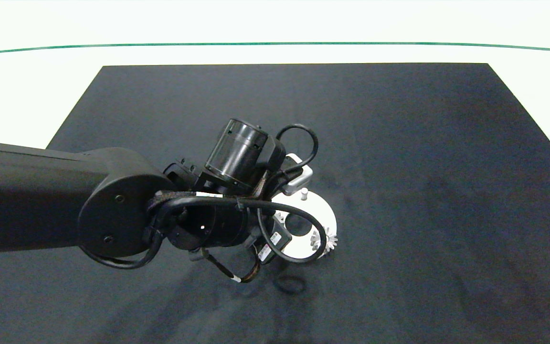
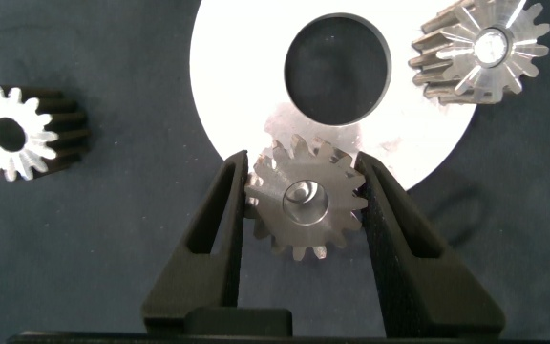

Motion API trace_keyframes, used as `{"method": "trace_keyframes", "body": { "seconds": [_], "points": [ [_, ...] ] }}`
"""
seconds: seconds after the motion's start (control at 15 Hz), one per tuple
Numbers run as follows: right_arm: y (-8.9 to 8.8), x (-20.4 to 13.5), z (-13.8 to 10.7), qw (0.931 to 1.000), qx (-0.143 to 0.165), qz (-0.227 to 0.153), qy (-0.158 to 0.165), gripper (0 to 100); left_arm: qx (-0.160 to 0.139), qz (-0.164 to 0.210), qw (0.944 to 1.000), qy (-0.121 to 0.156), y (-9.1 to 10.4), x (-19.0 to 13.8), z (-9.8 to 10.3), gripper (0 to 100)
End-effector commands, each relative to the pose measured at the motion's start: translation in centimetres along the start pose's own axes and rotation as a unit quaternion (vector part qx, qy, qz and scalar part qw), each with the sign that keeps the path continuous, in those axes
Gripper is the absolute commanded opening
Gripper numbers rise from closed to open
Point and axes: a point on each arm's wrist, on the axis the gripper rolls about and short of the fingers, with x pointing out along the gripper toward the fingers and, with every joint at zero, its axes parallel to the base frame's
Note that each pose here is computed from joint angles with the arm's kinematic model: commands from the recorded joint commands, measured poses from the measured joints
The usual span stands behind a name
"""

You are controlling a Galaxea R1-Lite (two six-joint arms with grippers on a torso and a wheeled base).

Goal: Install three planetary gears onto the carrier pins

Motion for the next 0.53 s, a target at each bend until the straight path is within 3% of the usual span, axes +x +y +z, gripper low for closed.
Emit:
{"method": "trace_keyframes", "body": {
  "seconds": [0.07,0.53],
  "points": [
    [0.03,0.06,-0.04,1.0000,-0.002,0.000,0.002,100,0.001,0.002,1.0000,-0.003,0.06,-0.20,0.10,22],
    [0.06,0.06,-0.15,1.0000,-0.005,0.000,0.003,100,0.000,0.003,1.0000,0.000,0.19,-0.41,-0.19,22]
  ]
}}
